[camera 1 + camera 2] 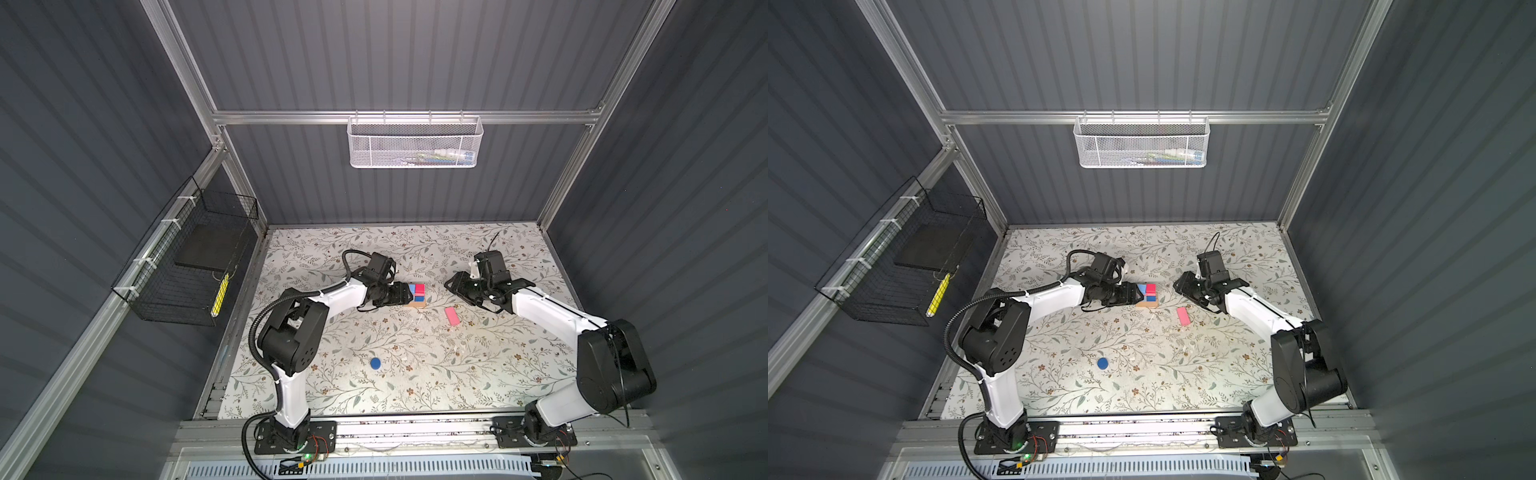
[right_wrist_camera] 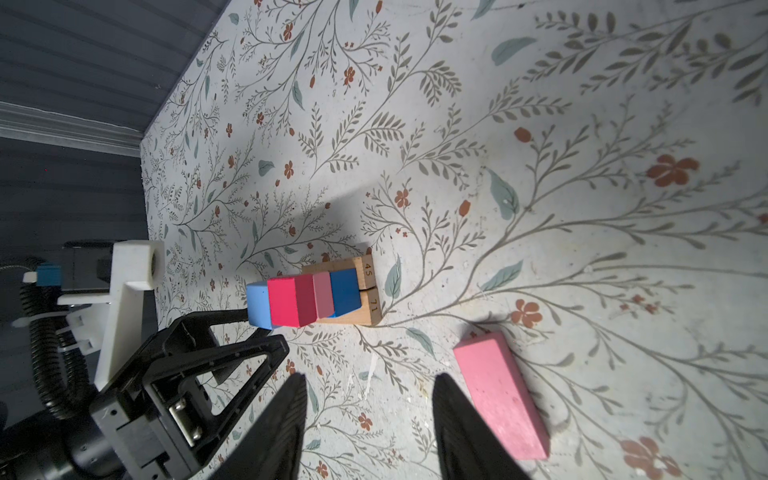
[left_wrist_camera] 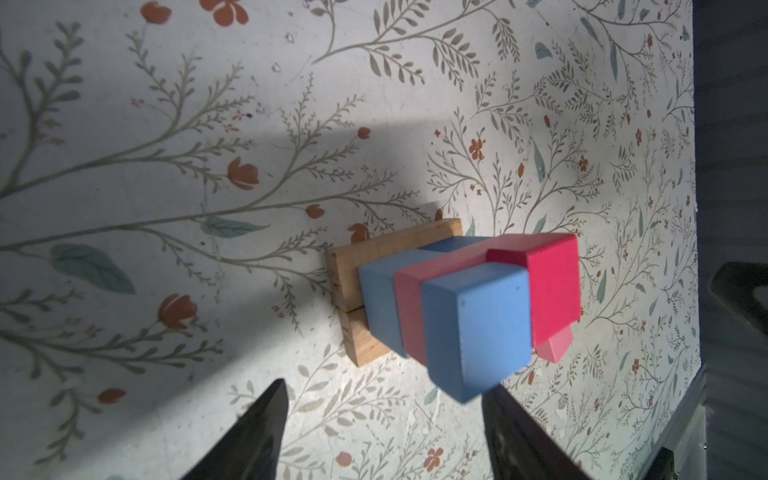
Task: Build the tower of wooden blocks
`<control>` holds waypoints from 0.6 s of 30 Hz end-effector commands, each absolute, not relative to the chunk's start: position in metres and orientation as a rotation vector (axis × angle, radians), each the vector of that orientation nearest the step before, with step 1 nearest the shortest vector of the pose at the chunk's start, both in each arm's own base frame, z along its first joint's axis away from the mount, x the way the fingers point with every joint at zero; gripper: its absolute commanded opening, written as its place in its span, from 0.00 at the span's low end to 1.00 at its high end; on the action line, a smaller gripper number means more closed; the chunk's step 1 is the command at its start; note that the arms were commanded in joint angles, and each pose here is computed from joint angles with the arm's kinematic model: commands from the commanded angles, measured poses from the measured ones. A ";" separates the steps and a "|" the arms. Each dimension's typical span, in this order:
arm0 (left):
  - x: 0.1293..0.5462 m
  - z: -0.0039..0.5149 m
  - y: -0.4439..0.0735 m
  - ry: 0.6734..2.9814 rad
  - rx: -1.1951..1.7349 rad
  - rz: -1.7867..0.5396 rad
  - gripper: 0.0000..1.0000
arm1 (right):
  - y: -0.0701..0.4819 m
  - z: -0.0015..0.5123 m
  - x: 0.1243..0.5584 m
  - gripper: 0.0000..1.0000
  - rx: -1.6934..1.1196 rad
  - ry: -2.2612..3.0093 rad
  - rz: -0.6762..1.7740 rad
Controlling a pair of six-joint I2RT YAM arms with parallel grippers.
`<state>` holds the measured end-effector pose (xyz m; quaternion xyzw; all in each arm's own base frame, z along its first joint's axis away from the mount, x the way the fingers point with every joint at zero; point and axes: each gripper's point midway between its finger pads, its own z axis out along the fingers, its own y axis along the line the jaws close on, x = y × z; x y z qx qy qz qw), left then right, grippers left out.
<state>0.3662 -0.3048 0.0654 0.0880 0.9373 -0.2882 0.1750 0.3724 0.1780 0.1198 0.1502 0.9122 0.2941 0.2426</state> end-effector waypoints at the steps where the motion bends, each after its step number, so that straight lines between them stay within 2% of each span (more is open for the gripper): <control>1: 0.370 0.069 -0.312 2.652 0.246 -0.844 0.74 | 0.177 0.126 0.372 0.51 0.409 2.474 0.818; 18: 0.372 0.068 -0.311 2.651 0.225 -0.832 0.74 | 0.176 0.126 0.371 0.51 0.412 2.476 0.817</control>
